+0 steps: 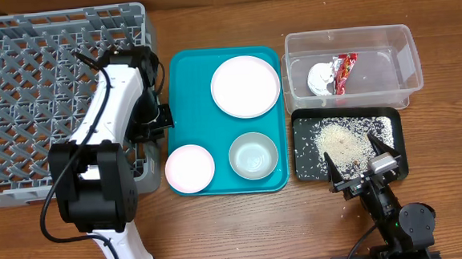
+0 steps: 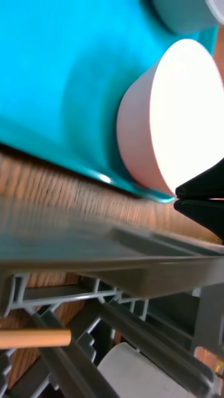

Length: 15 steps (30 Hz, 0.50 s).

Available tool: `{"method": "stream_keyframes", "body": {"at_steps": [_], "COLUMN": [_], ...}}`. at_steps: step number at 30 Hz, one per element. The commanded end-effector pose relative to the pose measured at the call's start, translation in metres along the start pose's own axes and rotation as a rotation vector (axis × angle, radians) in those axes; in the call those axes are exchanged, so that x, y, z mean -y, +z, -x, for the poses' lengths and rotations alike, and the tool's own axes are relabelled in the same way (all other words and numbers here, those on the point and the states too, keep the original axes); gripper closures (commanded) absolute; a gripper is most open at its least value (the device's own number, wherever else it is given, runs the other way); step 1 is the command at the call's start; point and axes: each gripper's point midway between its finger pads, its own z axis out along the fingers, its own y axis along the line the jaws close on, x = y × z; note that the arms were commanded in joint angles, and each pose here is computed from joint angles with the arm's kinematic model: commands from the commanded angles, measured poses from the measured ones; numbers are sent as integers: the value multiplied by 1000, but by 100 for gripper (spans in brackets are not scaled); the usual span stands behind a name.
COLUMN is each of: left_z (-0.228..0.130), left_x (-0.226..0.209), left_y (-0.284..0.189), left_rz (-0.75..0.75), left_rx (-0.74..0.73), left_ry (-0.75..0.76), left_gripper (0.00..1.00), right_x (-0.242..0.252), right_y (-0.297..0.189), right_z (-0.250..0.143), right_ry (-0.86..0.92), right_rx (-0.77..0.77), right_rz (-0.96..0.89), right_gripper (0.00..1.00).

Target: Sort waste into correct bins and load items into the dishwasher

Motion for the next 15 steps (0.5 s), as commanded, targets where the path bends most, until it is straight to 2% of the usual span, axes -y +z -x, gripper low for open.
{"method": "stream_keyframes", "body": {"at_steps": [1,3,4,5,7,8,10,12,15], "left_z": [6,9,11,12,16,21,35,48,66], "left_x": [18,36,49,65,97,110,130,143,158], "left_y": [-27,-39,-44,-49,-58,-62,-70,-78,-88], "left_rz": [-70,-140,-190,-250,-363,-398,-423,-430,-442], "left_rx": [71,107,124,144,198,236,331,414,510], "left_ry": [60,114,150,201,318,364,414,443,414], "left_gripper": [93,67,42,27,6,0,0,5,6], "right_x": [0,0,0,0,0,0,0,0,0], "right_y": [0,0,0,0,0,0,0,0,0], "right_z": [-1,-1,-1,-1,-1,-1,-1,-1,-1], "right_ry": [2,2,2,2,2,2,2,2,2], "right_rx": [6,6,6,6,6,6,6,6,6], "right_rz": [-1,-1,-1,-1,-1,-1,-1,-1,-1], "right_gripper": [0,0,1,0,0,0,0,0,0]}}
